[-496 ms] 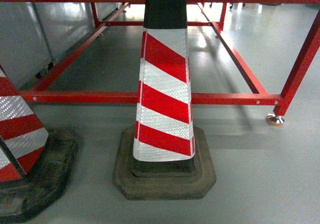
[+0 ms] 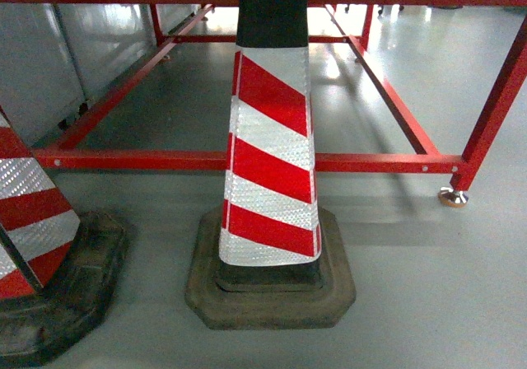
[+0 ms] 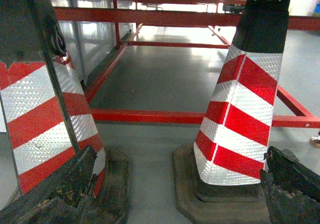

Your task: Sort blue parts and orange caps into right shelf containers

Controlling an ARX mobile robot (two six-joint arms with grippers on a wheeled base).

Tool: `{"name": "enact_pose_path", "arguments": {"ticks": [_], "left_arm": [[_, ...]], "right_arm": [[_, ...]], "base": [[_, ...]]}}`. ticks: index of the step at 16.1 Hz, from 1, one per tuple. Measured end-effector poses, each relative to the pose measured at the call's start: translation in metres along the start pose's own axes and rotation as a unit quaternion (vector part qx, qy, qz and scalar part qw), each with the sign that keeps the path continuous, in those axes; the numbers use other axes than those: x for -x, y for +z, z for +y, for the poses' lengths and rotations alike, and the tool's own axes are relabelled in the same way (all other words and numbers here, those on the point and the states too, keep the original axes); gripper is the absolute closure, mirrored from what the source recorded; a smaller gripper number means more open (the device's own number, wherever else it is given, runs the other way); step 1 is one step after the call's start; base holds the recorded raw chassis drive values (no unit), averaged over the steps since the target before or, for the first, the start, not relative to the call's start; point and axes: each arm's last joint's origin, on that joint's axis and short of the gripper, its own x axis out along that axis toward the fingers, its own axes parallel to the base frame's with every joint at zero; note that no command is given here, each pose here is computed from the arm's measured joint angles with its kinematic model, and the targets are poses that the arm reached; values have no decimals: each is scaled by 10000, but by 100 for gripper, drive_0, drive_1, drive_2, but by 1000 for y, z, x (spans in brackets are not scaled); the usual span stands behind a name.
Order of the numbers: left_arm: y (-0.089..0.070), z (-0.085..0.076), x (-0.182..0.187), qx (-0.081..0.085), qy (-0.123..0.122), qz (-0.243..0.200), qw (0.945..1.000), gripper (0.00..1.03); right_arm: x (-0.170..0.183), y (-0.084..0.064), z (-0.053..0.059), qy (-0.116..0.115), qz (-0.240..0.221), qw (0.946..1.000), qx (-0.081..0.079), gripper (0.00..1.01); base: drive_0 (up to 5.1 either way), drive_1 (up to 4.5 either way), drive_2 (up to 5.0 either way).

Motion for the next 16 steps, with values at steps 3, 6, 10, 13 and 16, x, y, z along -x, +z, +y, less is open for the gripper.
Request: {"name": "enact_pose_path", "arguments": {"ticks": [3,6,10,13,16], "left_arm": [[0,0,0,0,0,0,10000,5],[0,0,0,0,0,0,10000,5],[0,0,0,0,-7,19,10000,5],[0,0,0,-4,0,0,10000,5],[0,0,0,-17,0,2,10000,5]], "right_arm": [[0,0,0,2,0,10000,0,3],[0,0,0,2,0,10000,0,3],[0,0,0,2,15,10000,0,3],[0,0,0,0,8,10000,0,3],[0,0,0,6,2,10000,-2,3]], "base": [[0,0,0],[0,0,0],[0,0,0],[0,0,0],[0,0,0]]}}
